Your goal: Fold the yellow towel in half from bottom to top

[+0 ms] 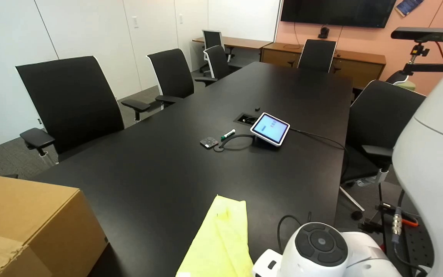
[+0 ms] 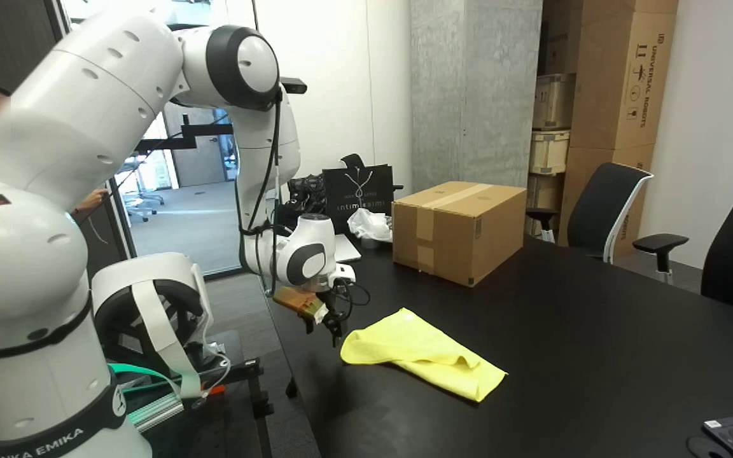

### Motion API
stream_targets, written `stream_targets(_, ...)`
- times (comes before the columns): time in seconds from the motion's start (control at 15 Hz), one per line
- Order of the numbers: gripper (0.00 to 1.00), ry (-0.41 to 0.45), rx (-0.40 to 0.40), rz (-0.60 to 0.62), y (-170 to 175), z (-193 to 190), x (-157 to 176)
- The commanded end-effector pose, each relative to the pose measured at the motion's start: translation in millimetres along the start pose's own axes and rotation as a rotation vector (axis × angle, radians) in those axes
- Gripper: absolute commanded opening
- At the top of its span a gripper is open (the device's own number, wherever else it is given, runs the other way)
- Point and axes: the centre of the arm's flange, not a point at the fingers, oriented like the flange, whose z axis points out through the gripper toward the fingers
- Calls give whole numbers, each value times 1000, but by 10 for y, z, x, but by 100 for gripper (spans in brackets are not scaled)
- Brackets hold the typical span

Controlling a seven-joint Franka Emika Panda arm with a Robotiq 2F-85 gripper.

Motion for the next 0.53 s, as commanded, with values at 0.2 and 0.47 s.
stream_targets(0.2,100,47,-43,-25,58,86,149)
stream_targets(0.47,59,44,-44,-22,98,82,180)
